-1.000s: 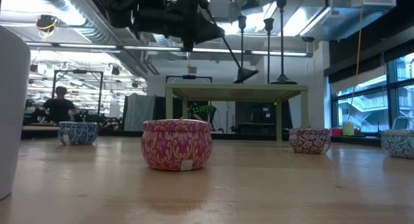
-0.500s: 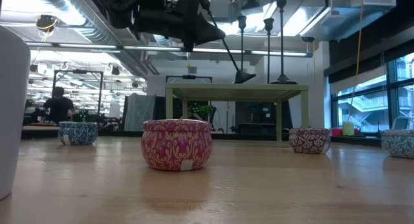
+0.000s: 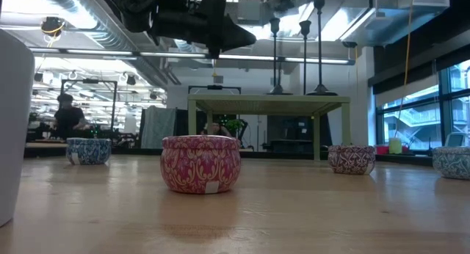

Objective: Pick & Place candle stick holders
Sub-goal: Put the black candle holder on the shelf, then put the blue scented candle on the shelf

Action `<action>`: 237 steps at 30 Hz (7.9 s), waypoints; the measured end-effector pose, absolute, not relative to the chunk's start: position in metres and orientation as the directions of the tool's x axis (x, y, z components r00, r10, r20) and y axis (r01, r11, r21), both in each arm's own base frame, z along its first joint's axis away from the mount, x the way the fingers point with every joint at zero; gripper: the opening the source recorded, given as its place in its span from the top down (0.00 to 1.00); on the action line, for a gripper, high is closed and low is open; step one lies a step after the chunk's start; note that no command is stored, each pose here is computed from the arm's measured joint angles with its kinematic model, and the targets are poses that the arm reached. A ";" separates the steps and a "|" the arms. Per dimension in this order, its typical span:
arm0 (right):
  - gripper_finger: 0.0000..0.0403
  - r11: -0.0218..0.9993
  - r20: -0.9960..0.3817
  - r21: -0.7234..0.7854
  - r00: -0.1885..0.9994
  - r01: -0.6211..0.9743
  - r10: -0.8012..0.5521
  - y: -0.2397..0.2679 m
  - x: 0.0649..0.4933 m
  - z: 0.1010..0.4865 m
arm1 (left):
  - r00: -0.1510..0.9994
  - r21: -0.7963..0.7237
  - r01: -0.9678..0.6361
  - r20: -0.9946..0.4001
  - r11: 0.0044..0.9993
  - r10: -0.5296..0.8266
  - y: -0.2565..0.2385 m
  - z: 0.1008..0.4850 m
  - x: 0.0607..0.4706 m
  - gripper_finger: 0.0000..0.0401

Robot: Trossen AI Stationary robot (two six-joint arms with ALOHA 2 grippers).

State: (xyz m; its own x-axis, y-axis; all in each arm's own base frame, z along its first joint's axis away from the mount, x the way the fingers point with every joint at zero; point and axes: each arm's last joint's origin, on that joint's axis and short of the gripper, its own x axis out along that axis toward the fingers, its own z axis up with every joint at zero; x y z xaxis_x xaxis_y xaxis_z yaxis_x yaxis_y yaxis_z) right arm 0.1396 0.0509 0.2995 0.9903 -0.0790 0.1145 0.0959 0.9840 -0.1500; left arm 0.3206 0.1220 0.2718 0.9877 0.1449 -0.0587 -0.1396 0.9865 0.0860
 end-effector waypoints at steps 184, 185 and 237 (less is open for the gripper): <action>0.42 0.952 -0.430 -0.297 0.901 -0.075 -0.063 0.069 0.214 0.245 | 0.129 -0.088 -0.415 -0.991 0.906 -0.037 0.049 0.183 0.199 0.28; 0.42 0.952 -0.430 -0.297 0.901 -0.075 -0.063 0.069 0.214 0.245 | 0.130 -0.083 -0.407 -0.991 0.910 -0.032 0.049 0.186 0.200 0.28; 0.42 0.954 -0.450 -0.274 0.893 -0.124 -0.014 0.071 0.213 0.244 | 0.068 -0.041 -0.431 -0.998 0.901 -0.012 0.031 0.173 0.214 0.28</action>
State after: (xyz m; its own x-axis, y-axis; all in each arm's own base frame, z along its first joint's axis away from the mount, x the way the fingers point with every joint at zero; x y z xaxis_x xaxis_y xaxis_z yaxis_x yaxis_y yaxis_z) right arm 0.2132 0.0707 0.2436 0.8929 -0.0137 -0.4501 -0.1237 0.9536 -0.2745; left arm 0.2137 0.0307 0.1726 0.0684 -0.0121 -0.9976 -0.4315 0.9012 -0.0405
